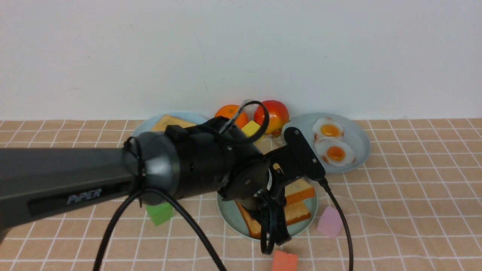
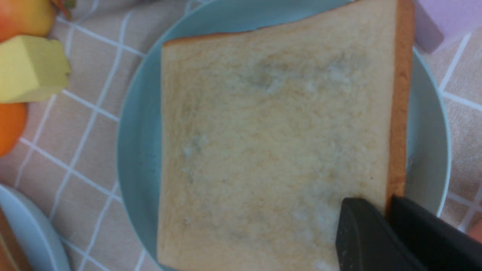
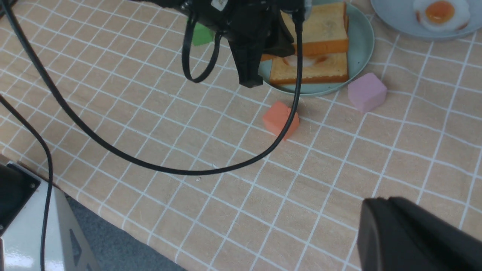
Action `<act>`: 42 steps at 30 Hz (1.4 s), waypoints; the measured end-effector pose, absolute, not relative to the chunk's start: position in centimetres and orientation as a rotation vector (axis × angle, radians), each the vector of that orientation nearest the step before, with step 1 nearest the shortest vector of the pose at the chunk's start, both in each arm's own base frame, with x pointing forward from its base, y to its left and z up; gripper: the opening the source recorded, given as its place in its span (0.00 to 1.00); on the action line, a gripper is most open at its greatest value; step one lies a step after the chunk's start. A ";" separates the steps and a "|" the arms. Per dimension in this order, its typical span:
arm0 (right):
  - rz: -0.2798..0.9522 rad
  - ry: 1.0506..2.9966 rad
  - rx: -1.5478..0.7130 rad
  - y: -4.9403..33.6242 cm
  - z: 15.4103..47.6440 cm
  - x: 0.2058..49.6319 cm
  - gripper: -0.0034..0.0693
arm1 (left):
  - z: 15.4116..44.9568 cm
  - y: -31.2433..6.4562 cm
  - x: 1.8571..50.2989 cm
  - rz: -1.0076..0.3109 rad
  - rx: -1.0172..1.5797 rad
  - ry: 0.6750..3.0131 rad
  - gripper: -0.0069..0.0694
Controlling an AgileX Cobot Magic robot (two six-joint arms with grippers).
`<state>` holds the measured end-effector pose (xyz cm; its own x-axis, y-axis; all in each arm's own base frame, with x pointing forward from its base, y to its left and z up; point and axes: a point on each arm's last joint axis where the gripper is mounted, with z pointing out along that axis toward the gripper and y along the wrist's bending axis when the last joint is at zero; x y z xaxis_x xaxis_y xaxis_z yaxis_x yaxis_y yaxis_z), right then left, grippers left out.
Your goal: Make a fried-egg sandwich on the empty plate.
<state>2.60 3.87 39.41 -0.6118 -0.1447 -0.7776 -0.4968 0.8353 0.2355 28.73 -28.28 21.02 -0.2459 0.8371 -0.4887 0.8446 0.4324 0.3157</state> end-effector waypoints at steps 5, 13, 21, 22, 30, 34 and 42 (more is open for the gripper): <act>0.560 2.206 -0.461 3.9 39.4 2.6 0.09 | 20.2 -28.5 28.9 -0.016 1.417 2.102 0.16; 0.561 2.207 -0.459 3.9 39.4 2.6 0.09 | 19.7 -28.5 28.9 -0.010 1.427 2.116 0.25; 0.561 2.207 -0.459 3.9 39.4 2.6 0.09 | 19.9 -28.4 28.8 -0.023 1.398 2.150 0.55; 0.561 2.207 -0.459 3.9 39.4 2.6 0.09 | 20.1 -28.3 28.7 -0.035 1.382 2.156 0.57; 0.544 2.209 -0.457 3.8 39.4 2.6 0.09 | 29.8 -26.2 25.5 -0.297 1.096 2.120 0.49; 0.480 2.214 -0.448 3.4 39.2 2.8 0.09 | 37.4 -22.3 21.3 -0.447 0.934 1.955 0.20; 0.378 2.156 -0.430 2.2 39.3 1.6 0.05 | 39.1 -13.7 12.9 -0.592 0.733 1.651 0.07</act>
<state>1.59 2.23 39.30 -0.5532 -0.1670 -0.8162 -0.4344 0.8938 0.1115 12.90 -13.68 39.14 -0.1271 0.1485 -0.9807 0.7381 0.6747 0.0065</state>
